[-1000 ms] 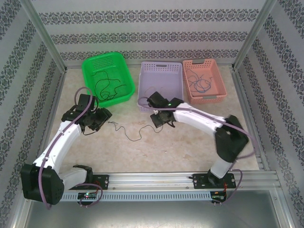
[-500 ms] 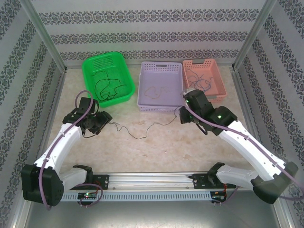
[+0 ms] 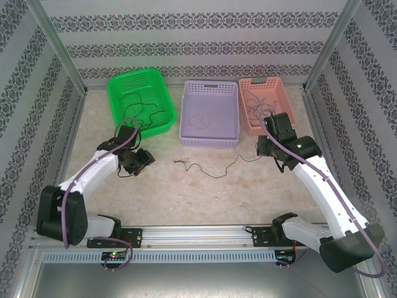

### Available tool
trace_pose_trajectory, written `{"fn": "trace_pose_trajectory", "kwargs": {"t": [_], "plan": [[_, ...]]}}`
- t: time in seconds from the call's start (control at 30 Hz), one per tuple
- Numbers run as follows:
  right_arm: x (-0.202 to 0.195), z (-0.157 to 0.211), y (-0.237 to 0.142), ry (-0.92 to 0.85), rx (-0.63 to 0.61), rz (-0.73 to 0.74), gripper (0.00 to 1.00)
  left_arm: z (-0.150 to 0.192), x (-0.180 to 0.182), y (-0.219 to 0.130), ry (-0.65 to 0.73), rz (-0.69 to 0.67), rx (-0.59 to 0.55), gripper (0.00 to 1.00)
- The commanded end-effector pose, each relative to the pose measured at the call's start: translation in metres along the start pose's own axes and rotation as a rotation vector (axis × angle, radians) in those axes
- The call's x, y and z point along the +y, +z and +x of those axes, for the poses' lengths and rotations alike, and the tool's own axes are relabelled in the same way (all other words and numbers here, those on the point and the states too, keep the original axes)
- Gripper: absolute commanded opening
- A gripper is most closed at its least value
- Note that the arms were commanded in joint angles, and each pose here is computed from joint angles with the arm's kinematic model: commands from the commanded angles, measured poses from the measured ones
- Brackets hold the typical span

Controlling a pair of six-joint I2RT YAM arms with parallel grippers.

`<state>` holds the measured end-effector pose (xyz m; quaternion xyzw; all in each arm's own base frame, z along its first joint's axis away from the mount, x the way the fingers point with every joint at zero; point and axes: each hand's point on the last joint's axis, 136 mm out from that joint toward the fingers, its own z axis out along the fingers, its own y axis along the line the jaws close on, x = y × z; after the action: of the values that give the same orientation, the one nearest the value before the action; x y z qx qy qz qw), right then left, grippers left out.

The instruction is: Untangle the cables

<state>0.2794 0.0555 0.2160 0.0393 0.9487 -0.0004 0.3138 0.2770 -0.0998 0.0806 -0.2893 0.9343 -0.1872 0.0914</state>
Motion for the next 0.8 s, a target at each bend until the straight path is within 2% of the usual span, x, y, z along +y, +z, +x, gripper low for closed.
{"fn": "trace_pose_trajectory", "kwargs": {"t": [0.0,0.1,0.2,0.4,0.57,0.67,0.77], "plan": [[0.01,-0.01,0.01,-0.058,-0.018,-0.031,0.0,-0.003,-0.033,0.011,0.207,0.028,0.019,0.42],[0.011,-0.012,0.016,-0.083,-0.011,-0.026,0.0,-0.001,-0.049,0.027,0.299,-0.004,0.038,0.41],[0.011,-0.012,0.018,-0.092,-0.005,-0.021,0.0,-0.002,-0.066,0.038,0.316,0.005,0.038,0.44],[0.015,-0.009,0.02,-0.089,0.011,-0.037,0.0,0.0,-0.084,0.058,0.108,0.065,0.077,0.49],[0.015,-0.006,0.02,-0.08,0.016,-0.041,0.0,0.011,-0.084,0.068,-0.047,0.009,0.128,0.48],[0.016,-0.005,0.02,-0.082,0.019,-0.046,0.0,0.018,-0.086,0.074,-0.154,0.021,0.155,0.54],[0.017,-0.004,0.02,-0.083,0.021,-0.051,0.0,0.017,-0.091,0.074,-0.281,0.051,0.145,0.56]]}}
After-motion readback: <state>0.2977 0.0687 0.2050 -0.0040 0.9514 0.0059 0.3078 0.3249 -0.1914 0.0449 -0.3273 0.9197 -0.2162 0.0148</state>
